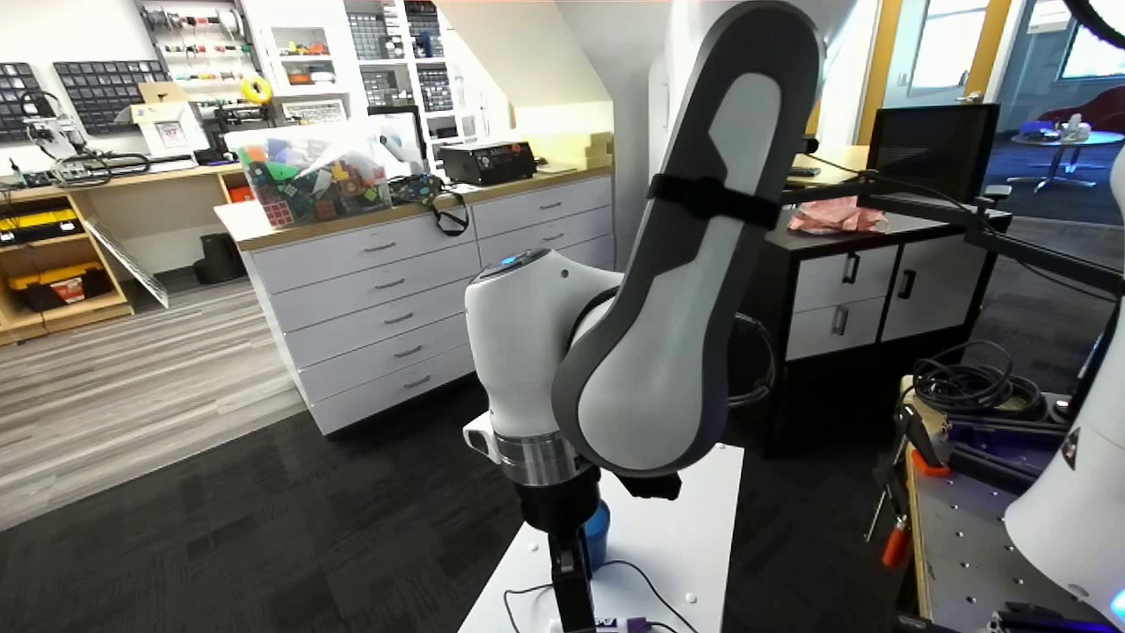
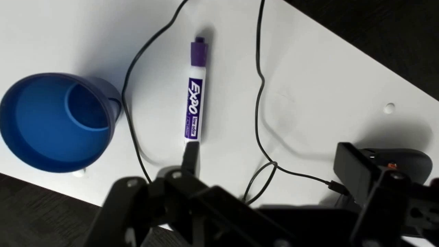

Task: Pick up the marker and put it in the cup

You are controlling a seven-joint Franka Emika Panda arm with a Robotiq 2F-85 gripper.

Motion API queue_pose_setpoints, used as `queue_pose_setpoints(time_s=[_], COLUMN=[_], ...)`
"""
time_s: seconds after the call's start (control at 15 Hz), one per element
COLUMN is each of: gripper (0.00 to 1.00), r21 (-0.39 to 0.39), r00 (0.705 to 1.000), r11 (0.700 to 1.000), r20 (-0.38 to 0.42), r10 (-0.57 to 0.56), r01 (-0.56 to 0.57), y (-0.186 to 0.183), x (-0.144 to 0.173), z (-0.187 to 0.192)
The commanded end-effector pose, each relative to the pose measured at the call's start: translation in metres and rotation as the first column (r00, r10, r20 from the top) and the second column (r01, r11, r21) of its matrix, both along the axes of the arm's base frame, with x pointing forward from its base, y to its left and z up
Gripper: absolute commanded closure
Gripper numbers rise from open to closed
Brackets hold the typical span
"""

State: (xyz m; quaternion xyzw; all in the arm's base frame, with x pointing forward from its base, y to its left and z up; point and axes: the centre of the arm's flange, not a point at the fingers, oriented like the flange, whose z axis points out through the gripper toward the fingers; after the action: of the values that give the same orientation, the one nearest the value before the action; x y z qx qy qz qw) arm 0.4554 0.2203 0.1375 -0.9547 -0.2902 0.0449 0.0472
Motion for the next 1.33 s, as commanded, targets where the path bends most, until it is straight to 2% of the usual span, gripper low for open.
queue_pose_setpoints(time_s=[0.0, 0.4, 0.73, 1.27], gripper=[0.00, 0.00, 0.00, 0.00], r21=[-0.040, -0.078, -0.089, -0.086], r00=[0.999, 0.997, 0.989, 0.984], r11=[0.999, 0.996, 0.991, 0.994], r20=[0.035, 0.053, 0.101, 0.156], r10=[-0.003, 0.058, 0.107, 0.082], r01=[0.005, -0.053, -0.098, -0.069], y=[0.007, 0.009, 0.006, 0.004], x=[-0.014, -0.019, -0.012, 0.012], z=[-0.011, -0.038, -0.050, -0.061])
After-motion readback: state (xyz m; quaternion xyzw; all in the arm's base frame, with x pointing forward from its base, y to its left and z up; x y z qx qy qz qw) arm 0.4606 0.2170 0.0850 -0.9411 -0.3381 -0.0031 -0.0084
